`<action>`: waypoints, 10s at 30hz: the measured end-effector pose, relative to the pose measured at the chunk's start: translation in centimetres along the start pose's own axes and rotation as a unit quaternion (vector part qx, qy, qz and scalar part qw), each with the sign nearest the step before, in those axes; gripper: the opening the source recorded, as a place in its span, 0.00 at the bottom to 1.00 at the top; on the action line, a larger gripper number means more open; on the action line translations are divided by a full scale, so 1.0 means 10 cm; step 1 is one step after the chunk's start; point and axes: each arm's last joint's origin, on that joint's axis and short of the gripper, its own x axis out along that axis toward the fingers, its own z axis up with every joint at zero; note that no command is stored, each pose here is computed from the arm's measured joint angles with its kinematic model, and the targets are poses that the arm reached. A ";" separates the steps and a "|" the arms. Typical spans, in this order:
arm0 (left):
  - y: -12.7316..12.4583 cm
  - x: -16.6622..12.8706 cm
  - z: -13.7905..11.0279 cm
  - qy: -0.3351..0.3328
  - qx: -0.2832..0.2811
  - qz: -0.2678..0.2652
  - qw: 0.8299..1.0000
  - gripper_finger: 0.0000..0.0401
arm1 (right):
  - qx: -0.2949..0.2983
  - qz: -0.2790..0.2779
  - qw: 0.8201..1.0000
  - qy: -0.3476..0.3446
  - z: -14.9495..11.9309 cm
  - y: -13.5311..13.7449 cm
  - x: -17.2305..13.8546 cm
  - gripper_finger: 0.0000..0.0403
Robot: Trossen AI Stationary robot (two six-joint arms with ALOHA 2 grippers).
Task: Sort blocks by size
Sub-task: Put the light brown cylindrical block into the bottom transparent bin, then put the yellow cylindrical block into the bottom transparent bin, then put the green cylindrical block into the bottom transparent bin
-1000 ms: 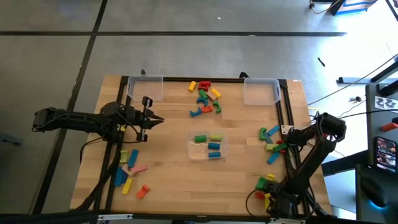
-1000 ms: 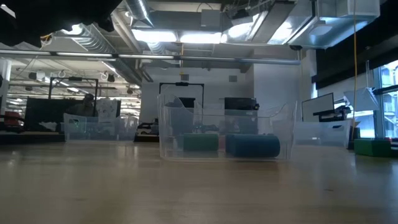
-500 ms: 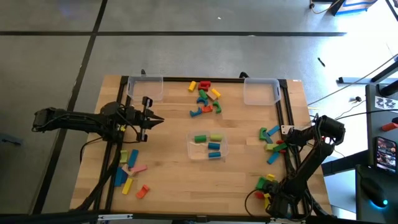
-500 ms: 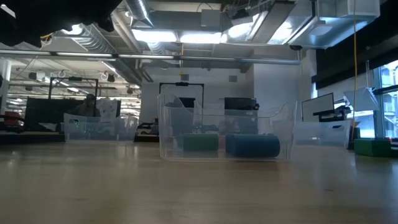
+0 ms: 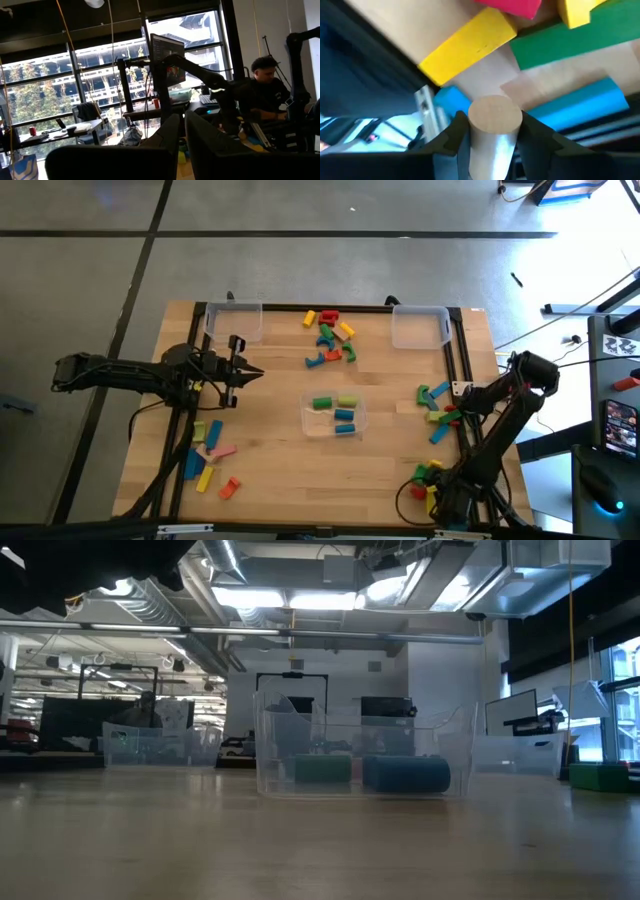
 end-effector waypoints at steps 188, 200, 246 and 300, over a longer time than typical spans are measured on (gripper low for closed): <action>0.33 2.08 -0.71 0.569 -0.021 0.070 0.819 0.35 | -0.312 -0.062 0.687 -0.654 1.77 -1.14 -0.94 0.68; -0.21 2.15 -0.61 0.554 -0.025 0.016 0.832 0.36 | -0.311 -0.061 0.687 -0.654 1.77 -1.14 -0.94 0.68; 0.92 1.96 -0.79 0.557 -0.072 0.173 0.809 0.56 | -0.311 -0.061 0.687 -0.654 1.77 -1.14 -0.94 0.68; 1.91 1.73 -2.06 0.692 -0.062 0.189 0.694 0.56 | -0.297 -0.103 0.678 -0.664 1.78 -1.16 -0.94 0.68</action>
